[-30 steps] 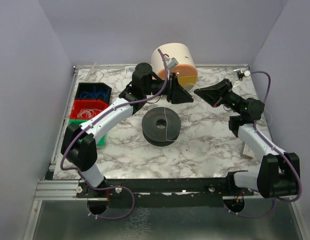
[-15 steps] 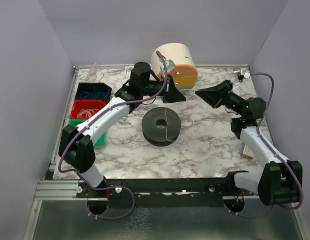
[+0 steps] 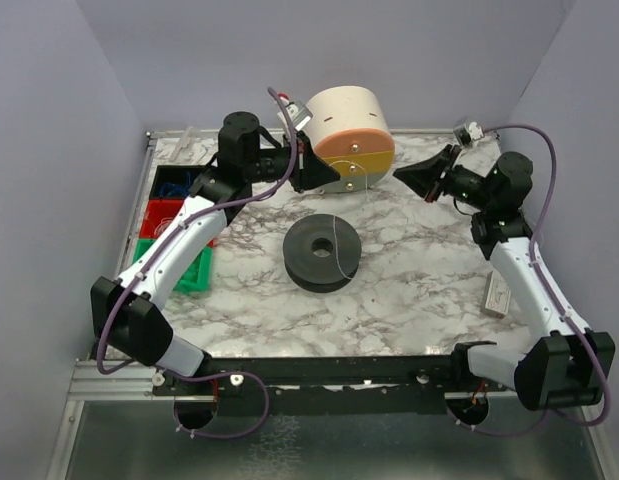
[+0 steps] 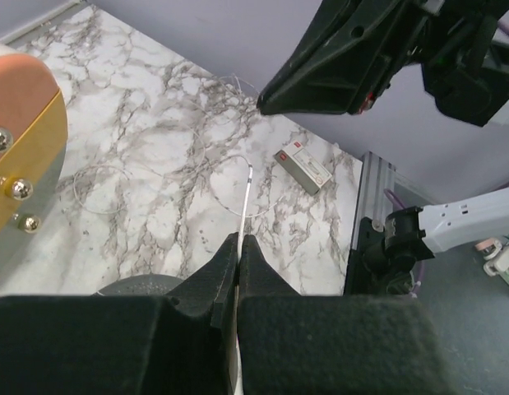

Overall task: Wrap the cables
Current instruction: Adjust the cable at the center of the board.

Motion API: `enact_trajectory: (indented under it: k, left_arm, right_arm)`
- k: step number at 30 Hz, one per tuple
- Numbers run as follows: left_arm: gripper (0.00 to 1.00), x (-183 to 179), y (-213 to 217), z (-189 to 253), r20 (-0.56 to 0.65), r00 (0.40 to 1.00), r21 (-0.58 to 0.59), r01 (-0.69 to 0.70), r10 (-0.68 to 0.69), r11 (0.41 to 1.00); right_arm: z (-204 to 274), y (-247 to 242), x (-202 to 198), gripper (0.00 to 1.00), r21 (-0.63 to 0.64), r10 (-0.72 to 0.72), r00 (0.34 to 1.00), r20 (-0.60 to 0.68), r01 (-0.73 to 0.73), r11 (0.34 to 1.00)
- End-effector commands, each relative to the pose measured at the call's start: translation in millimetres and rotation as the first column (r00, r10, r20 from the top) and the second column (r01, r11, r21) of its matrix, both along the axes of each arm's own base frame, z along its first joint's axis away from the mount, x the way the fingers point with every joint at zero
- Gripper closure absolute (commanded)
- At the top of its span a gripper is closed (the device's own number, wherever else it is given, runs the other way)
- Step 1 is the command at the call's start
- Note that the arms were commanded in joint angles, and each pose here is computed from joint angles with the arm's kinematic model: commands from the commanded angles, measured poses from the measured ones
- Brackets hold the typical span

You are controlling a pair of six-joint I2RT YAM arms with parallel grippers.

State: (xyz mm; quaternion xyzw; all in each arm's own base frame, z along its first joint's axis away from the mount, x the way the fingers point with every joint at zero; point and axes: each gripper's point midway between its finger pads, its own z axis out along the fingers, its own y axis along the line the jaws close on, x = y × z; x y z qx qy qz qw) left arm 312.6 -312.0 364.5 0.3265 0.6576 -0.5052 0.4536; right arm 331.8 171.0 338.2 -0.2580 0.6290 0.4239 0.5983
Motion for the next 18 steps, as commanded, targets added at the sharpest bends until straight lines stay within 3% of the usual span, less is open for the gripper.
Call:
enact_trajectory:
  k: [1, 3, 5, 6, 9, 12, 18]
  left_arm:
    - [1.00, -1.5, 1.3, -13.0, -0.003, 1.000, 0.048, 0.007, -0.006, 0.999]
    - [1.00, -3.0, 2.7, -15.3, 0.008, 1.000, 0.070, -0.002, 0.001, 0.998]
    - [1.00, -7.3, 0.2, -18.9, 0.009, 1.000, 0.093, 0.012, -0.013, 0.996]
    - [1.00, -9.7, -2.2, -22.0, 0.008, 1.000, 0.107, 0.020, -0.021, 0.994]
    - [1.00, -20.9, -13.2, -33.1, 0.008, 0.999, 0.150, 0.051, -0.053, 0.987]
    - [1.00, -34.8, -25.6, -45.2, 0.017, 0.995, 0.204, 0.093, -0.098, 0.975]
    - [1.00, -41.6, -30.2, -51.5, 0.037, 0.994, 0.241, 0.096, -0.108, 0.966]
  right_arm:
    - [8.9, -18.5, 17.3, 0.81, -0.164, -0.111, 0.988, 0.104, 0.127, 0.978]
    - [20.5, -20.4, 11.2, 0.58, -0.237, -0.077, 0.976, 0.205, 0.126, 0.963]
    - [25.2, -7.8, -14.4, 0.36, -0.295, 0.094, 0.959, 0.268, -0.011, 0.956]
    - [26.4, -0.9, -26.4, 0.31, -0.301, 0.171, 0.947, 0.271, -0.085, 0.950]
    - [23.1, 22.8, -40.9, 0.30, -0.294, 0.296, 0.927, 0.232, -0.223, 0.929]
    - [0.3, 49.7, -40.1, 0.30, -0.345, 0.351, 0.917, 0.190, -0.273, 0.898]
    - [-23.2, 64.5, -51.1, 0.35, -0.326, 0.444, 0.888, 0.121, -0.387, 0.863]
